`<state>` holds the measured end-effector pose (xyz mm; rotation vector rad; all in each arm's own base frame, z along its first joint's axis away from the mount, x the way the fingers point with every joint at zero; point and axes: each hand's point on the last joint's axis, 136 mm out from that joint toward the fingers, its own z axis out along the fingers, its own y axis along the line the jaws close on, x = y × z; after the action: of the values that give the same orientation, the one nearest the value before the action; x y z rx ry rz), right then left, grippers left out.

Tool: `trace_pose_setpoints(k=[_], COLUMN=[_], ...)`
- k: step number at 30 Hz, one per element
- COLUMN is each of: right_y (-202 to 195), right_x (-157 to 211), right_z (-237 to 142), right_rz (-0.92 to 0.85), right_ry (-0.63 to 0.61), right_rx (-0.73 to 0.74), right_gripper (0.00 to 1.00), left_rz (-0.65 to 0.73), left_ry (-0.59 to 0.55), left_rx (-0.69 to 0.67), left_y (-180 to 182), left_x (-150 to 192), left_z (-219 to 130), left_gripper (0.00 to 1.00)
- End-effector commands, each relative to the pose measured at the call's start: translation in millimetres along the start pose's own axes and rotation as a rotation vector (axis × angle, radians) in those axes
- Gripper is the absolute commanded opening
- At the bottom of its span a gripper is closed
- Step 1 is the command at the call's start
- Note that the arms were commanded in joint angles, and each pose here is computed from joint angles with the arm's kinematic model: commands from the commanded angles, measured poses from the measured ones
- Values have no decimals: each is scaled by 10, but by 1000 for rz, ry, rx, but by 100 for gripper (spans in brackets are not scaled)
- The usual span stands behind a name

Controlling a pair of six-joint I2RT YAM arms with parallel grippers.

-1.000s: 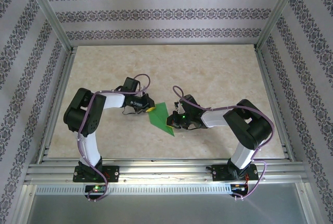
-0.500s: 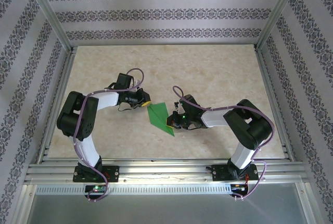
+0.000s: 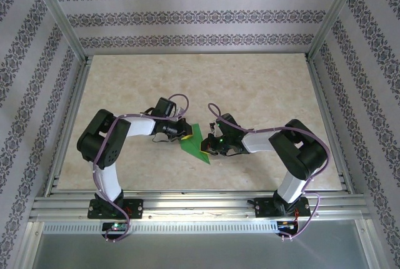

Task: Fold a paper plane with a square sheet of paper (pick it up from the middle)
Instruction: Fourth fold the wing at the center of the table.

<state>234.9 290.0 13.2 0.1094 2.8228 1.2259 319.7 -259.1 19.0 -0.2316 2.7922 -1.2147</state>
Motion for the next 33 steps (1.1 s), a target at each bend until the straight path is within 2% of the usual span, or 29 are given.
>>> trace_pose_setpoints(k=[1,8,14,22,24,28,33], right_y=[-491,86,428,402,213,-35,-63], right_x=[282,64,-13,-66,-53,86,201], right_z=[-11,-135,-64,256,298,297,211], right_rz=[88,-2,-53,-52,-13,21,39], right_ry=[85,37,61,102,102,117,116], right_rx=[172,39,-23,35,83,125,94], right_gripper=[0,0,0,0,0,0,1], left_rz=[6,-10,-3,-4,-5,-8,-16], left_ry=[11,17,17,13,11,11,14], left_rx=[-41,-77,-78,-64,-64,-68,-71], left_y=[192,363,361,325,328,346,385], left_x=[52,120,131,121,115,122,122], left_z=[49,21,-2,1,-1,-2,11], left_gripper=[10,9,9,9,9,8,8])
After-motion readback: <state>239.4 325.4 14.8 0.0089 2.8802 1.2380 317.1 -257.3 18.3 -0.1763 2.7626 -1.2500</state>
